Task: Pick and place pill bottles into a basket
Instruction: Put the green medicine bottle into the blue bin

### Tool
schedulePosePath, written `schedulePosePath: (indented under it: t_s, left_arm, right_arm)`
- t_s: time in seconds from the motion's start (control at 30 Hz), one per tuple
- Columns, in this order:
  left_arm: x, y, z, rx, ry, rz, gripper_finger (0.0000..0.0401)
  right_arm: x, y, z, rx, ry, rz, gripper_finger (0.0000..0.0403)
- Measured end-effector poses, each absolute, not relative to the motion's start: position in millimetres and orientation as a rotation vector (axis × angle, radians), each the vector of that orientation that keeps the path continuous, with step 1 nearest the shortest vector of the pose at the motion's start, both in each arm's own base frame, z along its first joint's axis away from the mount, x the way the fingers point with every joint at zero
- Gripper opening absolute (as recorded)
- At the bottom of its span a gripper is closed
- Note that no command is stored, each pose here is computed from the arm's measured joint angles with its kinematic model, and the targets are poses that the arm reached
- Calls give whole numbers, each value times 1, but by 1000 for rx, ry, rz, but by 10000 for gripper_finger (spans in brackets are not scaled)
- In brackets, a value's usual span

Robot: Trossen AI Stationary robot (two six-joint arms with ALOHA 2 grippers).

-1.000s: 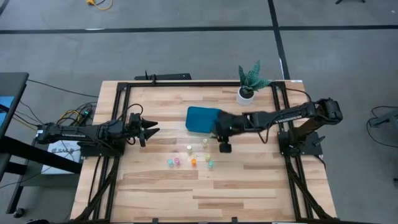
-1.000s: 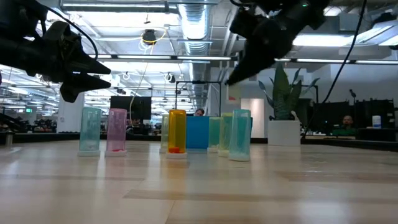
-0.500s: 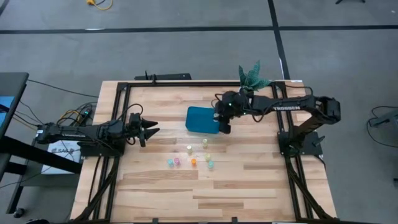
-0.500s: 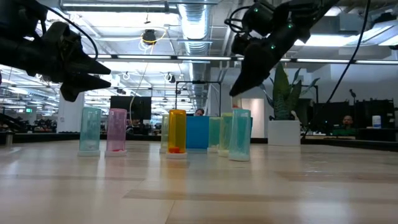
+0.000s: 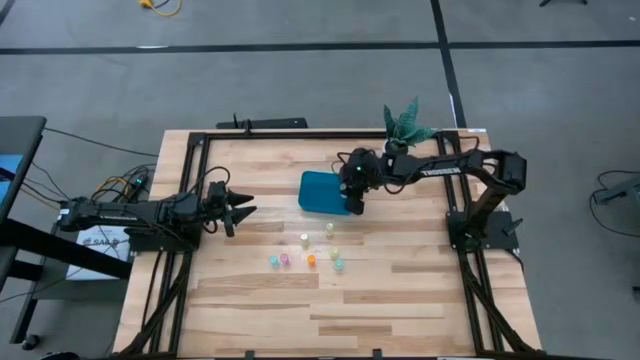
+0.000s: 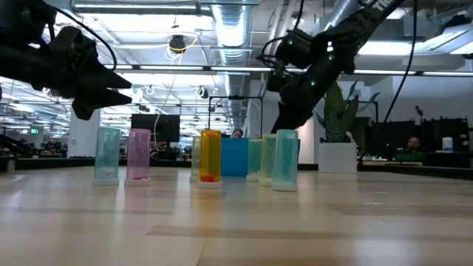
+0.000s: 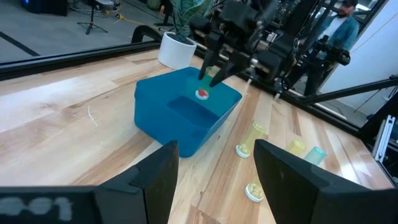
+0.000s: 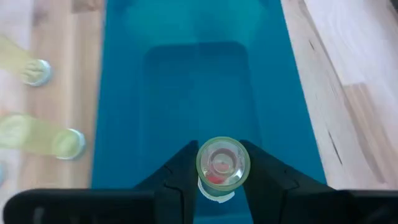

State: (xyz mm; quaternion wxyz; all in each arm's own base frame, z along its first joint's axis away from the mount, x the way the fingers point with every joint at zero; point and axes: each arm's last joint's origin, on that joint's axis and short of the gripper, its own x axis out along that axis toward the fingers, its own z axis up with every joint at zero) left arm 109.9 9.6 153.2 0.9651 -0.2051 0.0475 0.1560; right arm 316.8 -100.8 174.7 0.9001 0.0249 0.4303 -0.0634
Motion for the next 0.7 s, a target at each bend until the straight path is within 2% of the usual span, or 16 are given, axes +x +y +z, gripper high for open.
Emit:
schedulePosePath:
  t_s: [0.33, 0.7]
  left_arm:
    - [110, 10, 153, -406, 98, 316, 199]
    - [110, 10, 153, -401, 99, 316, 199]
  right_arm:
    - [308, -124, 175, 140, 882, -227, 104]
    - [308, -125, 175, 143, 882, -229, 178]
